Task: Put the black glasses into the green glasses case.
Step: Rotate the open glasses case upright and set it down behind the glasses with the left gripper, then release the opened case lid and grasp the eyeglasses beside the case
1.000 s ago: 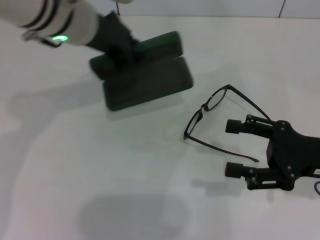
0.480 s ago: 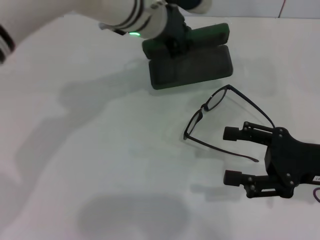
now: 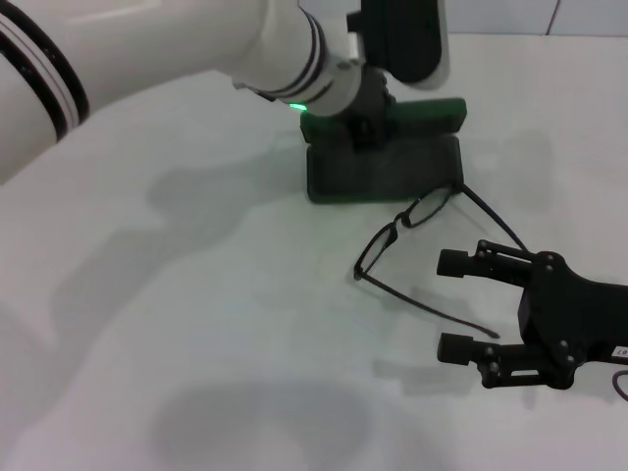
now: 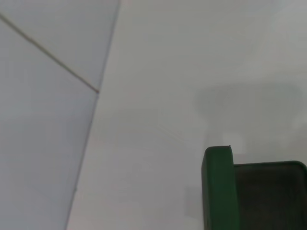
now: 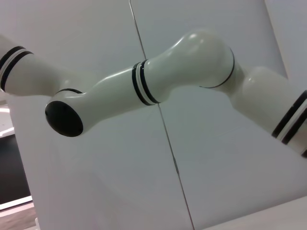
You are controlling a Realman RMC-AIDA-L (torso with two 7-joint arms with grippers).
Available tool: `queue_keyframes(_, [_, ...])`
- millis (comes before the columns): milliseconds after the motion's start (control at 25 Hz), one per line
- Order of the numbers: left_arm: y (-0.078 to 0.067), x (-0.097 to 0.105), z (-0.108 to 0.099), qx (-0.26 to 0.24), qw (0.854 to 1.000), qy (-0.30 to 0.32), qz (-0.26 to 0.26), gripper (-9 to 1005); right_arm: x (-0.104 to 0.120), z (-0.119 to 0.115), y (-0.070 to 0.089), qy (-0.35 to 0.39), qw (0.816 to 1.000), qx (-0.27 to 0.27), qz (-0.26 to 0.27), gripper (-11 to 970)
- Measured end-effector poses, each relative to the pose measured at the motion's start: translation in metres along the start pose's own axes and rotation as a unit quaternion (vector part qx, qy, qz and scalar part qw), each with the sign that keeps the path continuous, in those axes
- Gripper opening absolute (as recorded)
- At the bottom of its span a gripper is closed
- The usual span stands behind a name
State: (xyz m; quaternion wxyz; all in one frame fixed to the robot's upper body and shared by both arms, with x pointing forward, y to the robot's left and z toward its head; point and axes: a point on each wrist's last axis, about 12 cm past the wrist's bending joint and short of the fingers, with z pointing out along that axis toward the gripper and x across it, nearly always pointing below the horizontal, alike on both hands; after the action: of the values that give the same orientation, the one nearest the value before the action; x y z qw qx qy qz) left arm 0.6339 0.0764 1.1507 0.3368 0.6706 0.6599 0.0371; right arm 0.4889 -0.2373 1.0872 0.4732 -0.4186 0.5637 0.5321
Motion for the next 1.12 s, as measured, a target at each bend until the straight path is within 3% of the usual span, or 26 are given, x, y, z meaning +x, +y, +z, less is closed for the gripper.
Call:
queue_keyframes(440, [-0.014,-0.001,0.004,0.025,0.999,0.019,0.017,205,0.004,-0.001,0.003,-0.001,1.0,0.001,0.01,854])
queue_keyframes(920, [-0.013,-0.003,0.001,0.023,1.0,0.015,0.003,208,0.004,-0.003,0.001,0.002,1.0,0.008,0.01,853])
queue_keyframes(1040, [-0.01,-0.005,-0.006,0.023,1.0,0.004,-0.011,394,0.003,-0.006,-0.003,0.013,1.0,0.014,0.005,852])
queue_keyframes(1120, [-0.005,-0.006,-0.016,0.023,0.999,-0.013,-0.035,395,-0.001,-0.008,-0.007,0.024,1.0,0.015,-0.002,852])
